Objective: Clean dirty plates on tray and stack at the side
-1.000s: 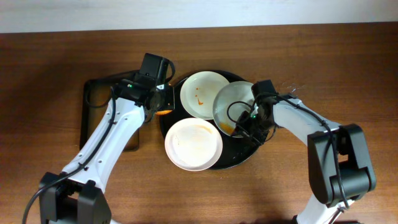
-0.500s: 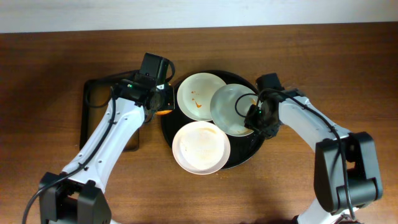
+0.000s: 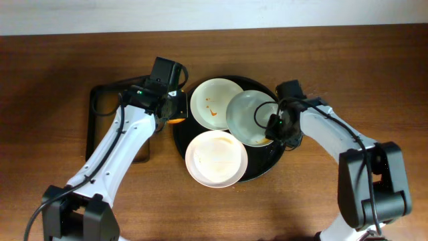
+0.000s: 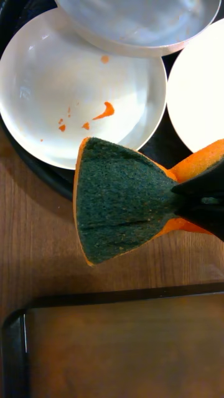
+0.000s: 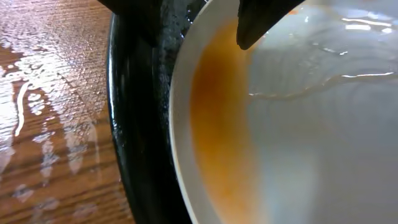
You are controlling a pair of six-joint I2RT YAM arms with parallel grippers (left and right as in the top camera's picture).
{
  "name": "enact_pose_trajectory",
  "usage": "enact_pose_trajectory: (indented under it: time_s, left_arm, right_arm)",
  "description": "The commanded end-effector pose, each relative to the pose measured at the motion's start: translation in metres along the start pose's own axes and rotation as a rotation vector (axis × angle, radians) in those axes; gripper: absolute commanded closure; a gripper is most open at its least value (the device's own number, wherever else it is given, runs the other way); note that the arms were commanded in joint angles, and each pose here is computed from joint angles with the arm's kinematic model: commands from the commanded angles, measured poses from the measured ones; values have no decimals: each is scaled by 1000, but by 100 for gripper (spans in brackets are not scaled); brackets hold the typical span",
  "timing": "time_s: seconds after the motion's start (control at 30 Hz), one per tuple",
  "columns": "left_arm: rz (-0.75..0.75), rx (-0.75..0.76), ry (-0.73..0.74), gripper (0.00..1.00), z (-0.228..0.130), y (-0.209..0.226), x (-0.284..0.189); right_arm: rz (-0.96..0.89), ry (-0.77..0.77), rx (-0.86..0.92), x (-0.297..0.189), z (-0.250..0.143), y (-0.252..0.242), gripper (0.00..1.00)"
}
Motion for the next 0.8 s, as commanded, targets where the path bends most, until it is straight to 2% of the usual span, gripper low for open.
enact_pose_trajectory:
  time_s: [0.0, 0.07, 0.27, 0.37, 0.43, 0.47, 0.63, 0.77]
  left_arm:
    - [-18, 1, -44, 100, 4, 1, -15]
    - [-18, 2, -43, 100, 4, 0, -15]
    - [-18, 1, -44, 100, 4, 1, -15]
    - [-18, 1, -45, 100, 5, 1, -15]
    - [-18, 2, -45, 100, 5, 0, -15]
    - [-19, 2, -45, 100, 4, 0, -15]
    - [-18, 1, -45, 100, 5, 1, -15]
    - [-18, 1, -45, 100, 5, 1, -15]
  right_arm:
    - [-5, 19, 25, 8, -1, -3, 60]
    - [-6, 20, 25, 8, -2, -3, 66]
    - [-10, 30, 60, 16, -8, -8, 68]
    - [35, 56, 59, 22, -13, -8, 81]
    - [51, 56, 58, 22, -12, -7, 94]
    - [52, 55, 59, 22, -12, -7, 96]
    - [53, 23, 48, 15, -7, -5, 96]
    - [-18, -114, -30, -22, 6, -3, 96]
Point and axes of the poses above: each gripper's point midway between its finger pads, its own x axis out along the fingers, its own y axis along the line the jaws close on, z = x × y, the point moved 10 cm from there along -x, back along the fingers, and after that the axes turned 4 degrees about x, right-handed, at the moved point
